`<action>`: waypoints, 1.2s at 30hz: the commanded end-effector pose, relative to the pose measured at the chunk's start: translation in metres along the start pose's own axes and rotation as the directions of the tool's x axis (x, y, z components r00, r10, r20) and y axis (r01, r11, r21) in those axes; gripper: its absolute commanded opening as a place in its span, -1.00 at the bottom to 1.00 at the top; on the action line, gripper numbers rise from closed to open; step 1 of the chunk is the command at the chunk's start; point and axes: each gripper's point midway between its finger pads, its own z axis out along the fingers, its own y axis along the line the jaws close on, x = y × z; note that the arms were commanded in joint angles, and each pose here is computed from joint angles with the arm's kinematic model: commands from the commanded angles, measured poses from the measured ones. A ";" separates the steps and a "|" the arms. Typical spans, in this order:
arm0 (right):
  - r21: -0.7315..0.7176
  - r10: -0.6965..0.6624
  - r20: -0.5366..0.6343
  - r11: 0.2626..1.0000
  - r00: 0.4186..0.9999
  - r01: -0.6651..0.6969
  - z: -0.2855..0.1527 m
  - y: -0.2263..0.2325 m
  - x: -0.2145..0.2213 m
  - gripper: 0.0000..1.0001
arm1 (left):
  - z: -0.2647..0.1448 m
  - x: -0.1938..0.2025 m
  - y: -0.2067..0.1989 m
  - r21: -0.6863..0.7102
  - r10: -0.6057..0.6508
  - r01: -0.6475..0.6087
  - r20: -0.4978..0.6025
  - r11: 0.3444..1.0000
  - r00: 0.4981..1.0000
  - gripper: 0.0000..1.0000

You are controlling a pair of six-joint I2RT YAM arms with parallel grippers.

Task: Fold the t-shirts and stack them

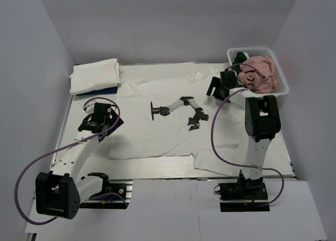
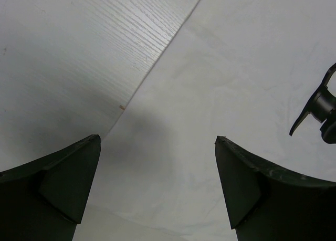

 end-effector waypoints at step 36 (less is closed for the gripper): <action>0.034 0.016 -0.384 0.999 0.923 -0.003 -0.263 -0.049 0.206 0.80 | -0.013 0.124 0.081 -0.306 -0.385 0.305 -0.253 0.902 0.888 0.30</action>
